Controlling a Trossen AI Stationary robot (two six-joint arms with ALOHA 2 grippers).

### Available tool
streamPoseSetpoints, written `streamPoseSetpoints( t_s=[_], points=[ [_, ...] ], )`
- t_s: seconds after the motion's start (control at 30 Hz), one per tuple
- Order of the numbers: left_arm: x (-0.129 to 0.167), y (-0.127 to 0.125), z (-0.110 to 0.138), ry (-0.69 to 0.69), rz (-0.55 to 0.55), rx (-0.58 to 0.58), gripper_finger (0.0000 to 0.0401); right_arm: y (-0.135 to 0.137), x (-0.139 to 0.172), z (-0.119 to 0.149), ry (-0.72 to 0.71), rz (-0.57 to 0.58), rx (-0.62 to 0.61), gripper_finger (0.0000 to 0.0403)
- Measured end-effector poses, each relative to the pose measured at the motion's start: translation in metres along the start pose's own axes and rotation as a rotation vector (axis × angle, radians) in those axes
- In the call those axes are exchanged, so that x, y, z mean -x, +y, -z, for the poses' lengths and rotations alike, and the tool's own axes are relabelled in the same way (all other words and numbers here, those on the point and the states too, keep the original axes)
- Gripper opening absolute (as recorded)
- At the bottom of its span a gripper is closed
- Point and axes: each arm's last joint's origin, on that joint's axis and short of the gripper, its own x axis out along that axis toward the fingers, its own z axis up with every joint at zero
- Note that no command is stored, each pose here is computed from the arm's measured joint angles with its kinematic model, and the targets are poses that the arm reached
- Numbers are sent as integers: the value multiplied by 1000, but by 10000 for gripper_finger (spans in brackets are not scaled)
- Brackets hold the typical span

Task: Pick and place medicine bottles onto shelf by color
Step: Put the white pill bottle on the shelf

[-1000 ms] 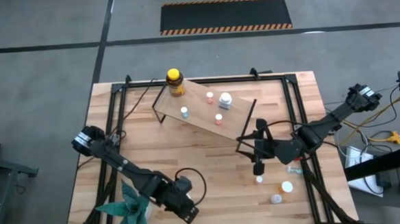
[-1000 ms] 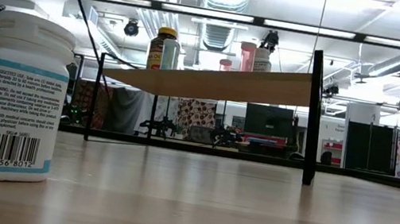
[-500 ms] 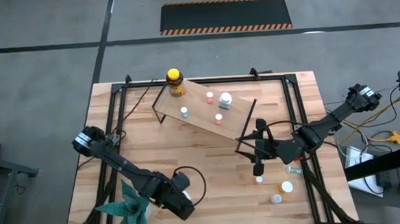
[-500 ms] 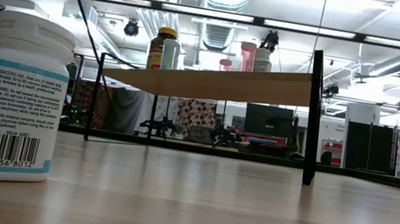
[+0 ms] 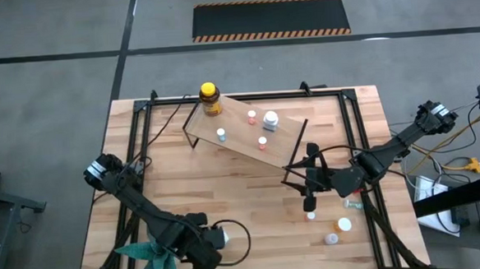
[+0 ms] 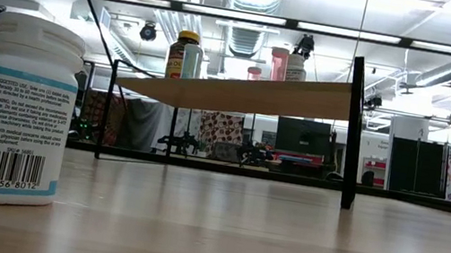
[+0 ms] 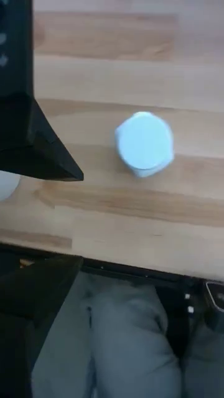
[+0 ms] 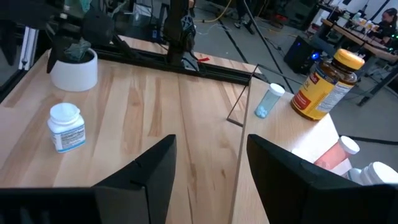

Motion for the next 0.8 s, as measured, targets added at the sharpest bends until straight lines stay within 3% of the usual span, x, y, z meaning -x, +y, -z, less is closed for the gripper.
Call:
streamPoseSetpoints(
  t_s=[0.1, 0.23, 0.43, 0.5, 0.63, 0.8],
  points=[
    [-1, 1, 0, 4, -4, -121, 189, 0, 0, 0, 0, 0, -20, 187],
    [1, 1, 1, 13, -7, -369, 189, 0, 0, 0, 0, 0, -49, 187],
    [10, 13, 5, 26, -210, -637, 189, 0, 0, 0, 1, 0, -68, 187],
    [10, 13, 4, -3, -252, -690, 189, 0, 0, 0, 0, 1, -68, 187],
    [-1, 10, -8, -93, -223, -714, 190, 0, 0, 0, 1, 1, -73, 187],
    [-15, 14, -7, -60, -235, -732, 190, 0, 0, 0, 1, 1, -72, 187]
  ],
)
